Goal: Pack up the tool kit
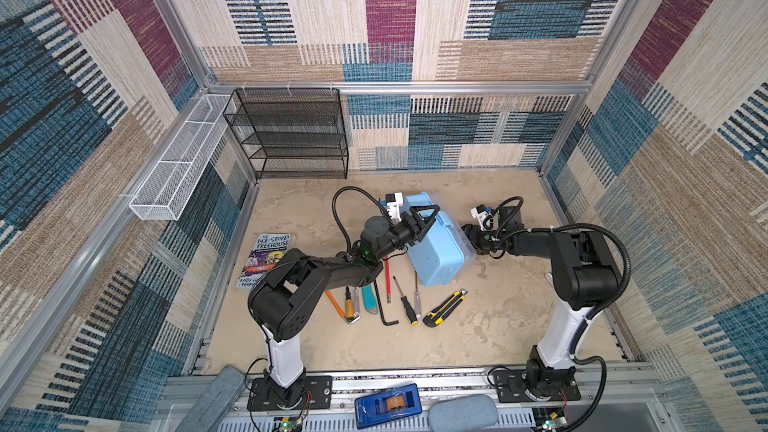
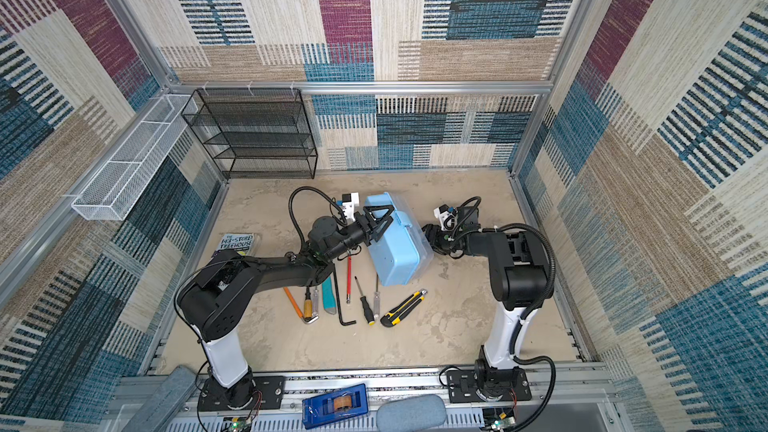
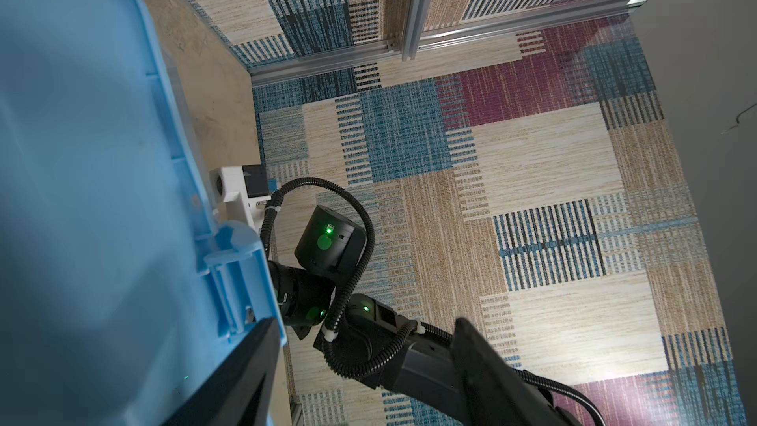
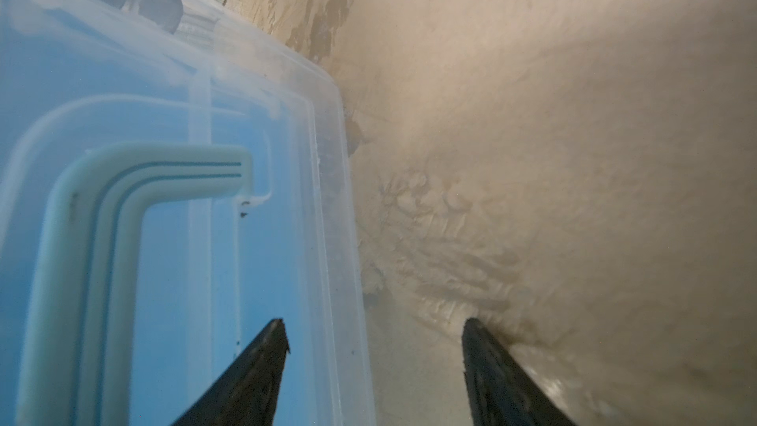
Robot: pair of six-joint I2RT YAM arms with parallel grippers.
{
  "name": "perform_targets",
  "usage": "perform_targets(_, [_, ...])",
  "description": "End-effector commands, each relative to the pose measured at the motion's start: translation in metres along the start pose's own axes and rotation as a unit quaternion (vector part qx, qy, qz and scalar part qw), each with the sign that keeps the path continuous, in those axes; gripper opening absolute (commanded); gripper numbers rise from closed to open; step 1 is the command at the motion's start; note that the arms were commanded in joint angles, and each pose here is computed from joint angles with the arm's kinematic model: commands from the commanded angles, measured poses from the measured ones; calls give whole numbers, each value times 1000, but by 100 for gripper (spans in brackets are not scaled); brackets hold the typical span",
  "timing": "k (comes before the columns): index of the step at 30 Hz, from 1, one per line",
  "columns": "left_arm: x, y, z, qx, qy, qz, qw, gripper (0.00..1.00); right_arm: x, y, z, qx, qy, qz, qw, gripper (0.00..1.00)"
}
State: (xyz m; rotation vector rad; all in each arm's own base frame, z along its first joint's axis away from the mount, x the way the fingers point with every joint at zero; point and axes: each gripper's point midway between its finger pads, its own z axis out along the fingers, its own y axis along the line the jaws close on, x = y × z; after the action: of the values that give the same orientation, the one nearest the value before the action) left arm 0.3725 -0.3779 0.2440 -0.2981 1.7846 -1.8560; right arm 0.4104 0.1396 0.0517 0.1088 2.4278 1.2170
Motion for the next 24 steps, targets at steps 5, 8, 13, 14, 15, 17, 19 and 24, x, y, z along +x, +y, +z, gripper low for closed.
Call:
perform_targets(5, [-1, -12, 0, -28, 16, 44, 999, 73, -10, 9, -3, -6, -9, -9, 1000, 71])
perform_targets(8, [-5, -19, -2, -35, 15, 55, 998, 74, -11, 10, -4, -7, -10, -9, 1000, 72])
perform_targets(13, [-6, -18, -14, -75, 21, 68, 995, 76, -14, 13, -5, -9, -14, -13, 1000, 72])
perform_targets(14, [-6, -17, -16, -85, 21, 73, 993, 77, -14, 14, -5, -9, -15, -13, 1000, 72])
perform_targets(15, [-5, -8, -21, -111, 26, 71, 991, 77, -15, 15, -6, -10, -16, -14, 1000, 72])
perform_targets(17, [-3, 0, -31, -145, 29, 72, 986, 79, -16, 17, -7, -13, -17, -16, 1000, 72])
perform_targets(19, [-4, 8, -40, -167, 25, 70, 983, 80, -17, 19, -8, -14, -18, -19, 1000, 72])
perform_targets(24, [-2, 27, -59, -227, 28, 70, 971, 81, -20, 26, -10, -23, -21, -26, 999, 73])
